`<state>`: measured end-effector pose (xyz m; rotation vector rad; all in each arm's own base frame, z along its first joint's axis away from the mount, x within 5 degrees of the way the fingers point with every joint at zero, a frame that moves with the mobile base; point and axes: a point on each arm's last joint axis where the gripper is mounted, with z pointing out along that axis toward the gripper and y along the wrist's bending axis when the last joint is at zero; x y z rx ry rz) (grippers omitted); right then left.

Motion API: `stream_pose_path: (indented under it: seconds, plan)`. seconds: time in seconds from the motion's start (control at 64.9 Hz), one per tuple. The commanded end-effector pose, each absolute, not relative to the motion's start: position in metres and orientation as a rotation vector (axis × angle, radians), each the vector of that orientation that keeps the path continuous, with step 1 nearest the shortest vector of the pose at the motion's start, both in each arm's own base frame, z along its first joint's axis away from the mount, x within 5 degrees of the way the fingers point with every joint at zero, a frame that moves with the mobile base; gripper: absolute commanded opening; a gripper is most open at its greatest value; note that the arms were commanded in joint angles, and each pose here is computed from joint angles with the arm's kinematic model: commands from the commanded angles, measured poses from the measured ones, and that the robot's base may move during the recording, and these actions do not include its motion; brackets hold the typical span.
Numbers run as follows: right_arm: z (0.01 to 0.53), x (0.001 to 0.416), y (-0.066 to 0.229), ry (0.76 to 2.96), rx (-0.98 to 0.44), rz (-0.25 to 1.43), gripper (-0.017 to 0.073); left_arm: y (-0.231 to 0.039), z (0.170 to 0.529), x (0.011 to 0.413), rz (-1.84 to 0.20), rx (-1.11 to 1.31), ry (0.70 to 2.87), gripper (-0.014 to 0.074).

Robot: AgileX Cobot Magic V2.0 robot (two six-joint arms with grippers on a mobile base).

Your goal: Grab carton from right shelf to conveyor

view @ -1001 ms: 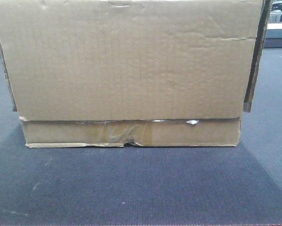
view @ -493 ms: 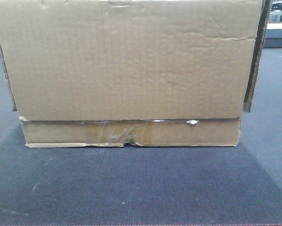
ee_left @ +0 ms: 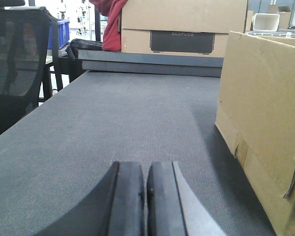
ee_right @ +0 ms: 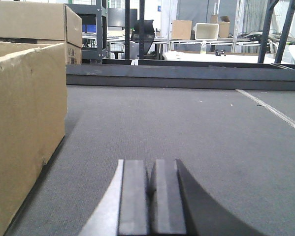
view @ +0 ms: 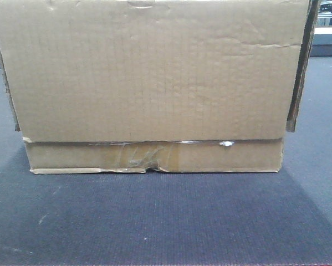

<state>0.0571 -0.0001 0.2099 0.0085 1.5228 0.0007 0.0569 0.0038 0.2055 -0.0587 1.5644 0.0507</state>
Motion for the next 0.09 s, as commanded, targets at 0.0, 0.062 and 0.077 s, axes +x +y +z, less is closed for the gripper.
stream_pose_path:
  seconds: [0.0, 0.062, 0.077]
  plan:
    - [0.2132, 0.0561, -0.0009, 1.484, 0.012, -0.013, -0.0069, 0.0036, 0.2081, 0.0563, 0.047, -0.057, 1.539, 0.002]
    - [0.2132, 0.0561, -0.0009, 1.484, 0.012, -0.013, -0.0069, 0.0036, 0.2081, 0.0563, 0.047, -0.057, 1.539, 0.002]
    - [0.2132, 0.0561, -0.0009, 1.484, 0.012, -0.013, -0.0069, 0.0036, 0.2081, 0.0563, 0.047, -0.057, 1.539, 0.002]
